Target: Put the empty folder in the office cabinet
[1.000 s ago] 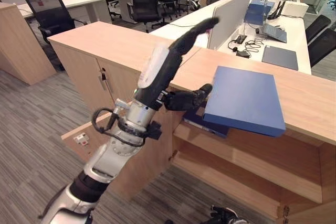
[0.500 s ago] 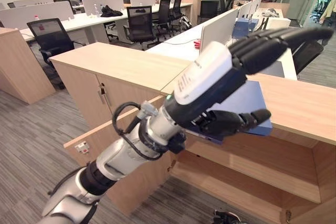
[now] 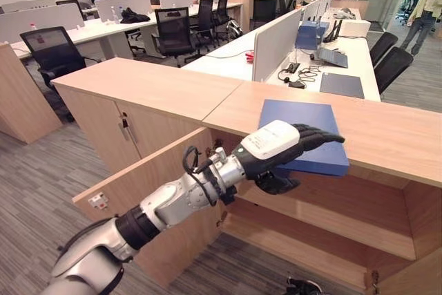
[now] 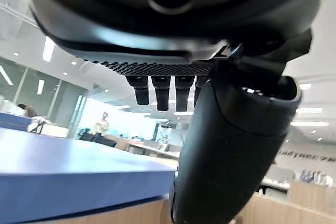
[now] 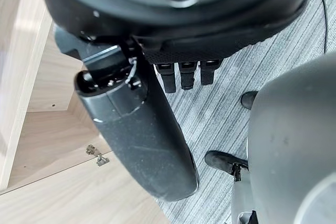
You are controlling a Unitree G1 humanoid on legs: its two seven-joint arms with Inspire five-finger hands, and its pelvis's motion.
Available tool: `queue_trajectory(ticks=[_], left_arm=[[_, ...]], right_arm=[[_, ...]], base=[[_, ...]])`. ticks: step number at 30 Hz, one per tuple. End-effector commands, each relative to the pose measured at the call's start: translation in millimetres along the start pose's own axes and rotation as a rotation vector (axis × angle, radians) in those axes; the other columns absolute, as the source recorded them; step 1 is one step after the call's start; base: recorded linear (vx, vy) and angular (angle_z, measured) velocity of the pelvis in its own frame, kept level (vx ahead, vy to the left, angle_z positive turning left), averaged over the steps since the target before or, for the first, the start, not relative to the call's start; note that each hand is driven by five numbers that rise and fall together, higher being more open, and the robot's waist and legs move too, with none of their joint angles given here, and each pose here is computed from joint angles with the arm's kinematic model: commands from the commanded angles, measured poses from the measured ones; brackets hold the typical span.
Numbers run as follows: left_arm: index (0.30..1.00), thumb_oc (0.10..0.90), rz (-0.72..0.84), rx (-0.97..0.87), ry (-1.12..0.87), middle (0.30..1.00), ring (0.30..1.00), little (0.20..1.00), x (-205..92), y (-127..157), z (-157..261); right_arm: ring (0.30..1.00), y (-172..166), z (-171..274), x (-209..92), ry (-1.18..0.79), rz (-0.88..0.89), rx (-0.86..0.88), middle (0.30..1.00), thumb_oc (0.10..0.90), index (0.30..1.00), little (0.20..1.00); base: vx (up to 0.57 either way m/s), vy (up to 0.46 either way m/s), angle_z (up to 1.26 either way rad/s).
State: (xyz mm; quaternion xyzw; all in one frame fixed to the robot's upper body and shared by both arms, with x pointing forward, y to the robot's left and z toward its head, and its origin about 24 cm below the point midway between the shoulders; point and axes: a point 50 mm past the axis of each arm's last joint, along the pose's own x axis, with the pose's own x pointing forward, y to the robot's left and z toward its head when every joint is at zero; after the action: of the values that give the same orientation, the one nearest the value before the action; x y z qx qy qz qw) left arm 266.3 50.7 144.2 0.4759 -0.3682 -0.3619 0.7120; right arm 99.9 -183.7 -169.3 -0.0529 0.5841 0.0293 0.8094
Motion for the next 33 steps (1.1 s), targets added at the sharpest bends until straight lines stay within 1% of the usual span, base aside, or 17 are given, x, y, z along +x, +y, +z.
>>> queue_trajectory(ticks=[1,5,13,19,20,28,33], left_arm=[[0.9,0.8,0.167,0.181,-0.061,0.9,0.9,0.9,25.8,52.0,1.3],[0.9,0.8,0.156,0.267,-0.039,0.9,0.9,0.9,29.2,49.3,-4.9],[0.9,0.8,0.139,0.331,0.005,0.9,0.9,0.9,32.1,43.2,-13.8],[0.9,0.8,0.121,0.456,0.039,0.9,0.9,0.9,34.0,33.7,-25.8],[0.9,0.8,0.132,0.509,0.062,0.9,0.9,0.9,34.3,33.0,-31.9],[0.9,0.8,0.17,0.584,0.114,0.9,0.9,0.9,34.4,34.3,-43.3],[0.9,0.8,0.202,0.622,0.156,0.9,0.9,0.9,33.1,40.4,-50.5]], right_arm=[[0.9,-3.8,-7.8,-1.2,0.019,-0.006,-0.013,0.9,0.8,0.9,0.9],[0.9,-5.0,-7.3,-1.2,0.019,-0.013,-0.014,0.9,0.8,0.9,0.9],[0.9,-8.3,-5.7,-1.3,0.015,-0.026,-0.014,0.9,0.8,0.9,0.9],[0.9,-9.2,-5.8,-1.4,0.018,-0.029,-0.032,0.9,0.8,0.9,0.9],[0.9,-9.5,-4.6,-1.3,0.012,-0.032,-0.033,0.9,0.8,0.9,0.9],[0.9,-11.9,-4.2,-1.5,0.008,-0.045,-0.046,0.9,0.8,0.9,0.9],[0.9,-14.5,-7.2,-2.1,0.018,-0.054,-0.051,0.9,0.8,0.9,0.9]], base=[[0.0,0.0,0.0],[0.0,0.0,0.0],[0.0,-0.003,-0.02],[0.0,-0.003,-0.01],[0.0,-0.013,-0.03],[0.0,-0.007,-0.04],[0.0,0.0,0.0]])
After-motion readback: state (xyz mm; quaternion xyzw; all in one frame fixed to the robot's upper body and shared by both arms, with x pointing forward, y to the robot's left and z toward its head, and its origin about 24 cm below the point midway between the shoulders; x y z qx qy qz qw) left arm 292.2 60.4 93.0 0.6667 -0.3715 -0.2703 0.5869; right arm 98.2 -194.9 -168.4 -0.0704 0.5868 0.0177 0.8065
